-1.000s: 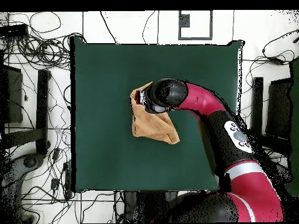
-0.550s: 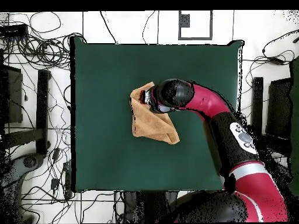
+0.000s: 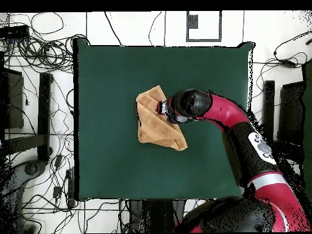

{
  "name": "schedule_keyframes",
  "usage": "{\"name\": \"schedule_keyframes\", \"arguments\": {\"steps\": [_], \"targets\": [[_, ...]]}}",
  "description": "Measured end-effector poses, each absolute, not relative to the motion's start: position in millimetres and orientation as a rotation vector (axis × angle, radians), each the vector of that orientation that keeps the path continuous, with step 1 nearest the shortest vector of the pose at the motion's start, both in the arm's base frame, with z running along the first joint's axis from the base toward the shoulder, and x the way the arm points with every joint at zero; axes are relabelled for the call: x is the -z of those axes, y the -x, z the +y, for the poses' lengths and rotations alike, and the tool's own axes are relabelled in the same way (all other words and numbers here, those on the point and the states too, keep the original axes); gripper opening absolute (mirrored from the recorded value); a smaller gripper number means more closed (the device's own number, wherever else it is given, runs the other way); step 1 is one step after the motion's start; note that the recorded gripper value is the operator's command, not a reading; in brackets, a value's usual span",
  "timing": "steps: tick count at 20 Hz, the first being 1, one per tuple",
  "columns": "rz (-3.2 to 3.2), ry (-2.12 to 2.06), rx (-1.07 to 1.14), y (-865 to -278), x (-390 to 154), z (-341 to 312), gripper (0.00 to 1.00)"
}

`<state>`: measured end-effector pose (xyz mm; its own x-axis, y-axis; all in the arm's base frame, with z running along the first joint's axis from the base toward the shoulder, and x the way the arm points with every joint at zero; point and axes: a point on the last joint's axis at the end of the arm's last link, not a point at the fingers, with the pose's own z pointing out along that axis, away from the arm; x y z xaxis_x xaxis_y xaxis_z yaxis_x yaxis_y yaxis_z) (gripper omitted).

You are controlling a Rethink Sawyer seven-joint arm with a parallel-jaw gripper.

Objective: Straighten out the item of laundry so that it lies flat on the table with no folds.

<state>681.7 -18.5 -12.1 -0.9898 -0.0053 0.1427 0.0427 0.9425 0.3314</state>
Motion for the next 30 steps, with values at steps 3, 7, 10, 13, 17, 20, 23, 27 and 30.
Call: {"name": "schedule_keyframes", "arguments": {"steps": [3,7,10,13,17,20,23,27,30], "targets": [[-2.939,0.013,0.511,-675.1,20.9,-20.9,1.00],[-2.930,-0.010,0.527,-673.6,23.7,-15.8,1.00],[-2.930,-0.041,0.542,-675.9,21.4,-6.9,1.00],[-2.933,-0.051,0.550,-677.5,20.0,-3.0,1.00],[-2.939,-0.066,0.577,-682.4,15.6,5.0,1.00],[-2.945,-0.072,0.596,-685.7,12.5,8.4,1.00],[-2.947,-0.073,0.608,-687.6,10.4,8.7,1.00],[-2.949,-0.067,0.615,-688.4,9.5,4.8,1.00],[-2.949,-0.061,0.613,-687.7,9.6,-1.2,1.00]]}}
